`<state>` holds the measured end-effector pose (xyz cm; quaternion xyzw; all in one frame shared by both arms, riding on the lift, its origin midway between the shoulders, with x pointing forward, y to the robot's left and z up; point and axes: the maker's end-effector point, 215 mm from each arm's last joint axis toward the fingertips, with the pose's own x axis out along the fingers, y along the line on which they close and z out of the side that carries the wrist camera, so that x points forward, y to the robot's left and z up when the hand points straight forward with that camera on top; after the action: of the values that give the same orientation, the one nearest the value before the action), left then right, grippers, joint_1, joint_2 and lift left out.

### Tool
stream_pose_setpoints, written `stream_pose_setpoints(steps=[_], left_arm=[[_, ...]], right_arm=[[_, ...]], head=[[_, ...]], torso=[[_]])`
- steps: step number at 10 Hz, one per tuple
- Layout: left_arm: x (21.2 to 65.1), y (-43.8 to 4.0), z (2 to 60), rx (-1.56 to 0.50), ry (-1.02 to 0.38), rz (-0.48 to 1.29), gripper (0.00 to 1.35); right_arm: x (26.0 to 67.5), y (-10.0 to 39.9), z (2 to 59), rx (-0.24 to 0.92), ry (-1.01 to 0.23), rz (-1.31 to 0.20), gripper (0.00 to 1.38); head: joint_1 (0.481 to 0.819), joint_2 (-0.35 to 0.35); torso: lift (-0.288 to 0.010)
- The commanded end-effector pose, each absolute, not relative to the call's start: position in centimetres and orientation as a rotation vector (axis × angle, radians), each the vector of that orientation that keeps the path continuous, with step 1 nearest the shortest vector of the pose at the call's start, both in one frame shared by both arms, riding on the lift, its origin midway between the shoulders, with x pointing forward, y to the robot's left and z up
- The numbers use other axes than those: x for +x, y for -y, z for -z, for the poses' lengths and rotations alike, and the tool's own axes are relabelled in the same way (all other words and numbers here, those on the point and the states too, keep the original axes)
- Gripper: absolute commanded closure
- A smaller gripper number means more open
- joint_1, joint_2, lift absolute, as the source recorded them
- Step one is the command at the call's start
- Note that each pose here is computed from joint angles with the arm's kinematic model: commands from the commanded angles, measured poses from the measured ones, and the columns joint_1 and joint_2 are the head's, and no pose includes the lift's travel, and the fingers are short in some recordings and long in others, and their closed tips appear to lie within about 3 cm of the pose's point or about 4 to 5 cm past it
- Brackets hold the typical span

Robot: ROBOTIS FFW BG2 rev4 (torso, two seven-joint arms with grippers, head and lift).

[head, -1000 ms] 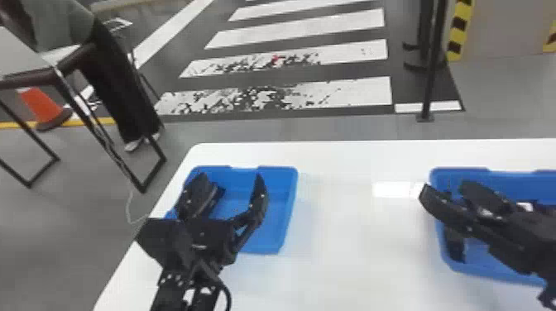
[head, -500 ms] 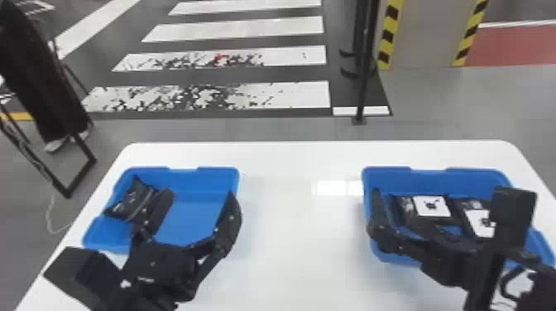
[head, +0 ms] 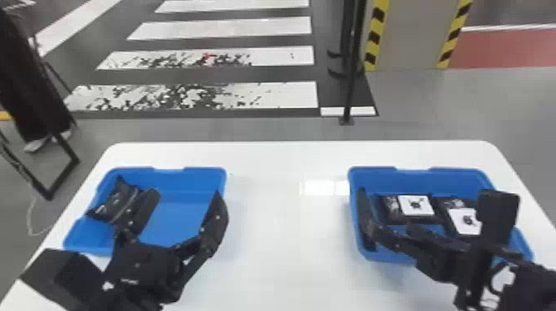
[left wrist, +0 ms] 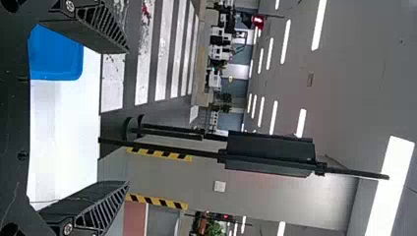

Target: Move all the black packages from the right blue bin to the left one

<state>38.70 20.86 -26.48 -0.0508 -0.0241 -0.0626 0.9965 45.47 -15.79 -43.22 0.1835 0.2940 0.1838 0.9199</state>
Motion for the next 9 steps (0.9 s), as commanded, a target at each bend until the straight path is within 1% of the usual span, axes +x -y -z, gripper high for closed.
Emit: stream_pose_setpoints(steps=[1,3,6,9], left_arm=[[38.7,-20.8,26.4,-0.102,0.051,0.127,0.09],[38.7,-20.9,26.5,-0.1,0.049,0.125,0.09],[38.7,-20.9,26.4,-0.101,0.054,0.125,0.09],[38.7,-21.1,26.2,-0.103,0.061,0.123,0.09]], right_arm=[[46.2,16.4,44.0,0.392,-0.609,-0.362,0.2],[46.3,16.1,44.1,0.393,-0.611,-0.368,0.21],[46.3,15.1,44.5,0.392,-0.622,-0.386,0.21],[46.5,16.3,45.1,0.358,-0.626,-0.358,0.21]], head=[[0.695,0.072],[0.695,0.06],[0.695,0.071],[0.695,0.073]], torso=[[-0.132],[-0.132],[-0.132],[-0.132]])
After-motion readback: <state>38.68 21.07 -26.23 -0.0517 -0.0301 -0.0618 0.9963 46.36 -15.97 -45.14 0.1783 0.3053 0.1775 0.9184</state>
